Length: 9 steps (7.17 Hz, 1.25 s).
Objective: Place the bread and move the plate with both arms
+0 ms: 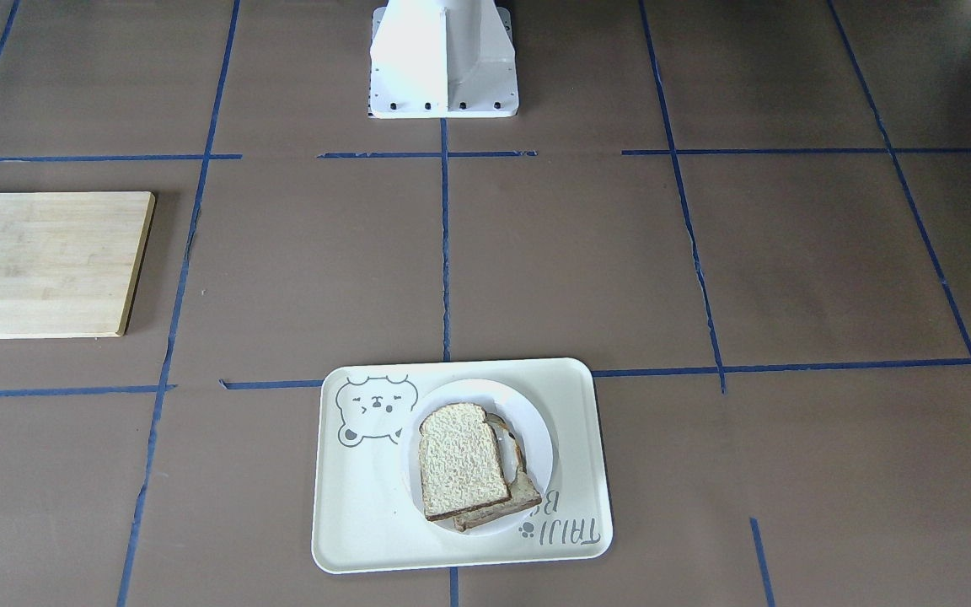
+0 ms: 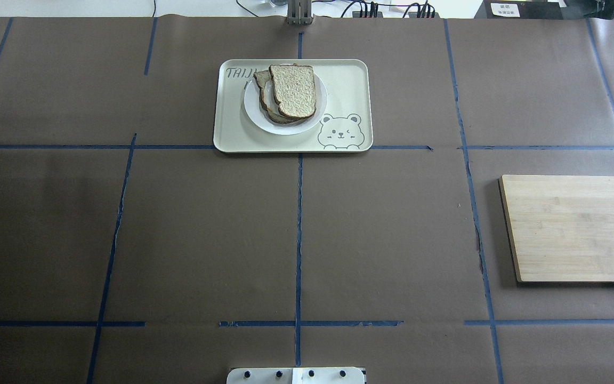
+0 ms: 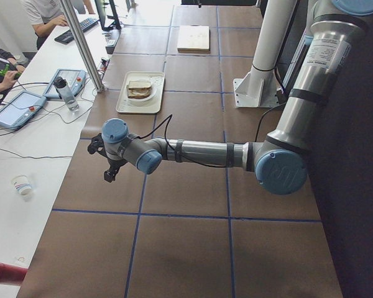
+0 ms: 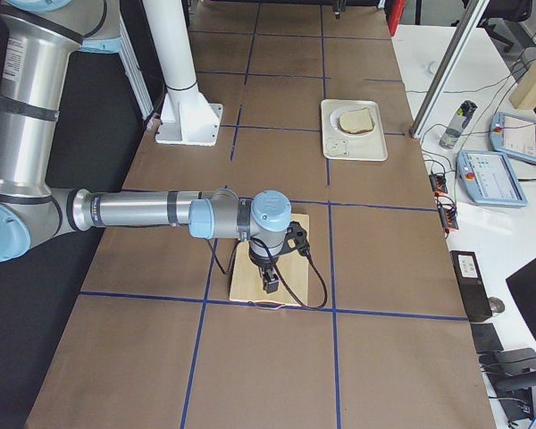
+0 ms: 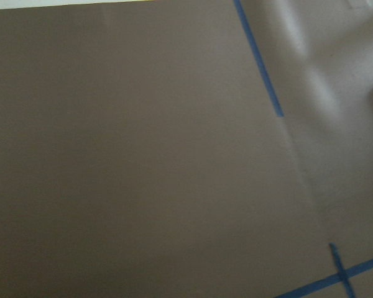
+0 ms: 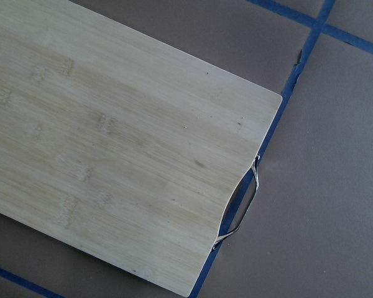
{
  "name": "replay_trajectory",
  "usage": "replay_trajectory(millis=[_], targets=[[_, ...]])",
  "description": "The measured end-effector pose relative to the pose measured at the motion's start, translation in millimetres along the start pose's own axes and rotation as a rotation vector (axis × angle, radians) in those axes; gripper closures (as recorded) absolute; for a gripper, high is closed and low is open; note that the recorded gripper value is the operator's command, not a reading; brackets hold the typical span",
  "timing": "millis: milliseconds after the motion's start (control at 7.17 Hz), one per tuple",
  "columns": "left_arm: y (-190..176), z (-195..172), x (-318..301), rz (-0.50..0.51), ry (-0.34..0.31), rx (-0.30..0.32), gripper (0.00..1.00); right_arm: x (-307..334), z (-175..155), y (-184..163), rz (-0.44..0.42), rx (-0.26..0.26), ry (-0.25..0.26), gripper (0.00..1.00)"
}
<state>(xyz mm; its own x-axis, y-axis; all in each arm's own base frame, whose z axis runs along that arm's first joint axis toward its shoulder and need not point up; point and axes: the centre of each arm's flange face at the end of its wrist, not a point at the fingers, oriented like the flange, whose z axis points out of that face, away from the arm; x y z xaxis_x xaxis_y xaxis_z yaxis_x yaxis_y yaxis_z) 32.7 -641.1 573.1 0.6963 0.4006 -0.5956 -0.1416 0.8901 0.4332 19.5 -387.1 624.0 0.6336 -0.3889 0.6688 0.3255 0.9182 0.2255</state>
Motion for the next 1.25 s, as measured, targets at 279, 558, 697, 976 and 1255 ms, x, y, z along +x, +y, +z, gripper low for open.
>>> replay_trajectory(millis=[279, 558, 697, 976, 1255], targets=[[29.8, -44.3, -20.9, 0.005, -0.062, -0.169, 0.0, 0.0, 0.1, 0.0, 0.012, 0.0, -0.001, 0.0], [113.2, -64.0, -30.0, -0.096, -0.046, -0.271, 0.0, -0.9, -0.7, 0.7, 0.052, 0.002, -0.002, 0.0], [148.8, -65.9, -36.4, -0.137, -0.039, -0.292, 0.0, -0.2, -1.0, 2.4, 0.064, 0.002, -0.002, 0.0], [207.2, -63.2, -41.3, -0.177, -0.028, -0.311, 0.0, 2.8, -3.3, 5.6, 0.083, 0.008, -0.001, 0.0], [256.3, -71.0, -31.0, -0.178, -0.015, -0.27, 0.0, 4.6, -3.3, 7.2, 0.089, 0.009, -0.001, 0.0]])
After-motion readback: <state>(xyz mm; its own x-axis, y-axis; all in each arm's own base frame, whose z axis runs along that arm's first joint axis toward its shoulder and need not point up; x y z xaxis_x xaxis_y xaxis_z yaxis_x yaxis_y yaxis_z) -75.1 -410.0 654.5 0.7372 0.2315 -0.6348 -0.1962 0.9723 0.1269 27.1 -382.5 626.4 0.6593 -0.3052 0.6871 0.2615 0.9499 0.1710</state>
